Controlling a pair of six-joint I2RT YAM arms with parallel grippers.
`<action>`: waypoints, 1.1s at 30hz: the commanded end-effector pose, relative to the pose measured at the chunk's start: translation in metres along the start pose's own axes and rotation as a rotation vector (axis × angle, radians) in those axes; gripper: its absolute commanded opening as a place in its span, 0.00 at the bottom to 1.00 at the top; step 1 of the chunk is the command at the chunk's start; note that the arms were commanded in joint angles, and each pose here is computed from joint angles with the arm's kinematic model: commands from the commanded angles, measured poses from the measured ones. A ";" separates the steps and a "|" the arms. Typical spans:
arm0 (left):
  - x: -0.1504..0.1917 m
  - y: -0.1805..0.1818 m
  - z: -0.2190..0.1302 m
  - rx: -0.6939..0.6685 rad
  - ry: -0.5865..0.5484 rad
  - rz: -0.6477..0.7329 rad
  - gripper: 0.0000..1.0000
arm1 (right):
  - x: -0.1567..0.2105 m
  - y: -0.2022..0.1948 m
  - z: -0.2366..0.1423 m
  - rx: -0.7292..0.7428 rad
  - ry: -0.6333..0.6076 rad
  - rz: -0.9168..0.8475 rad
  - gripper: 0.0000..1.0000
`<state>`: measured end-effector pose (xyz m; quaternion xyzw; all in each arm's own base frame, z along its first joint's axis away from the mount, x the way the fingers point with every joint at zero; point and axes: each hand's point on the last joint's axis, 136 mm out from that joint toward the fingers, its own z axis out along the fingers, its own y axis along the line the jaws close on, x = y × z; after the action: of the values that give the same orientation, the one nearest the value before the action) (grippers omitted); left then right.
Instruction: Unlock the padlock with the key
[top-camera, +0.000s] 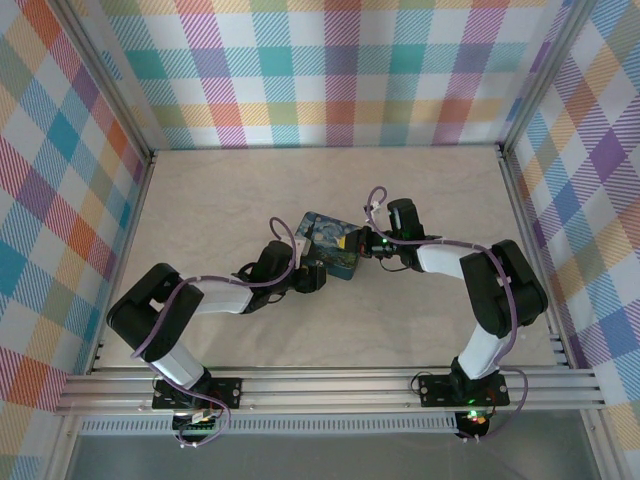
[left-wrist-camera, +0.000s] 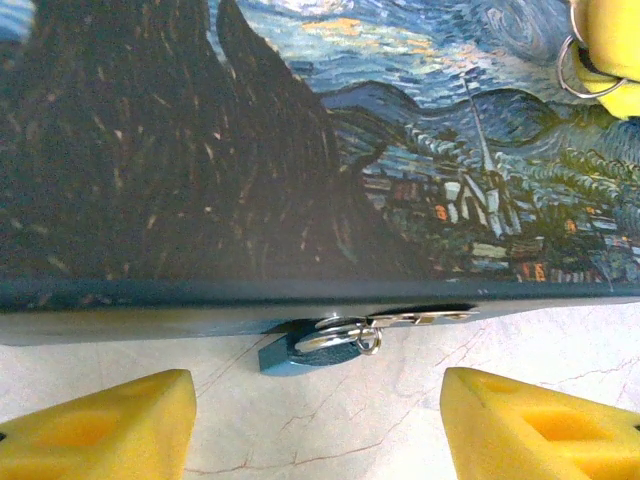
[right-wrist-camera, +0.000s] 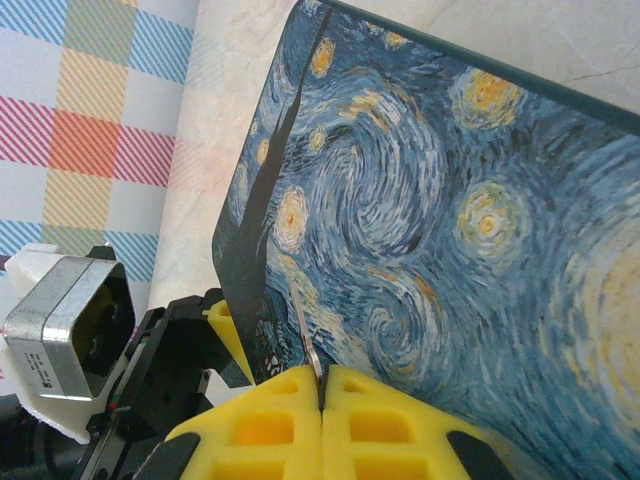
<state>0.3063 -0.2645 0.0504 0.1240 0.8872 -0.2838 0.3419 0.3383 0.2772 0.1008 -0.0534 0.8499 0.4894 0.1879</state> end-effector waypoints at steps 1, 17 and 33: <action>-0.010 -0.005 0.003 0.027 -0.021 0.043 0.66 | 0.029 -0.021 0.005 0.066 0.082 0.056 0.00; 0.000 -0.004 -0.001 0.034 -0.004 0.050 0.65 | 0.027 -0.022 0.005 0.081 0.088 0.040 0.00; 0.001 0.000 -0.012 0.013 -0.016 0.056 0.66 | 0.028 -0.023 0.006 0.082 0.092 0.040 0.00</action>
<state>0.2974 -0.2618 0.0522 0.1429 0.8832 -0.2865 0.3428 0.3377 0.2774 0.1004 -0.0625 0.8518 0.4847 0.1885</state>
